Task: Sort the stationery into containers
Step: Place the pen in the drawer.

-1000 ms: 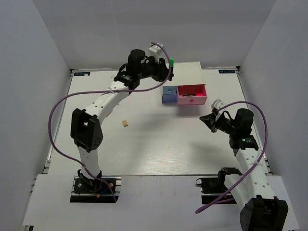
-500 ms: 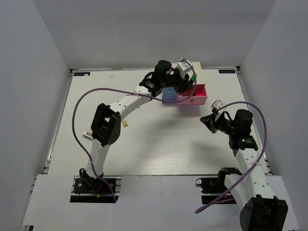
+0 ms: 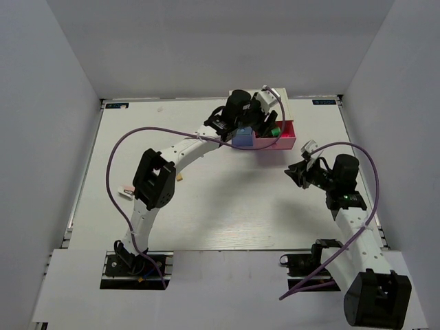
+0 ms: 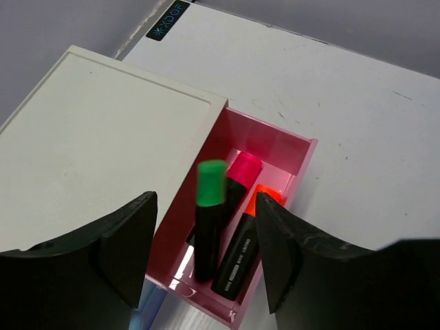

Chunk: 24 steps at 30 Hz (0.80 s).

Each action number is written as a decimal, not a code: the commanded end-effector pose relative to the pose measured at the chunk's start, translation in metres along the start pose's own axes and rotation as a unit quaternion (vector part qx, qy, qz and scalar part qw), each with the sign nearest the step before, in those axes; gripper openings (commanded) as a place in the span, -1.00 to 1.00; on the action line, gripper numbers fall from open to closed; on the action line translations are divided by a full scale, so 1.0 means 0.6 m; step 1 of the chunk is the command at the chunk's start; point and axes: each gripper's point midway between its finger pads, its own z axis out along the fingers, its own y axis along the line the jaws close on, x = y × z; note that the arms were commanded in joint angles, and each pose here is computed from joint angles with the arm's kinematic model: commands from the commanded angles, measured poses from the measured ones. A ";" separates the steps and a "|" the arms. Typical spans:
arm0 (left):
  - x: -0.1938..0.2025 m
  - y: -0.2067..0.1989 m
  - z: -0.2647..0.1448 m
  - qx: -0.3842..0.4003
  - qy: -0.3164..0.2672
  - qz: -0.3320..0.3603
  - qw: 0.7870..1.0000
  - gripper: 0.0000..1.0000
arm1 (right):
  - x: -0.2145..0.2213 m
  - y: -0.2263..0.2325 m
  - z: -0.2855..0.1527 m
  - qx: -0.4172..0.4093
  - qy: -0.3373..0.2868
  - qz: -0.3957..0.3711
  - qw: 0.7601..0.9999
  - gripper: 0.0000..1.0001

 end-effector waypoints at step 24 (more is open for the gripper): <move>0.130 0.005 -0.456 -0.332 -0.052 -0.394 0.856 0.98 | 0.003 -0.160 0.143 -0.013 0.051 0.019 0.998 -0.94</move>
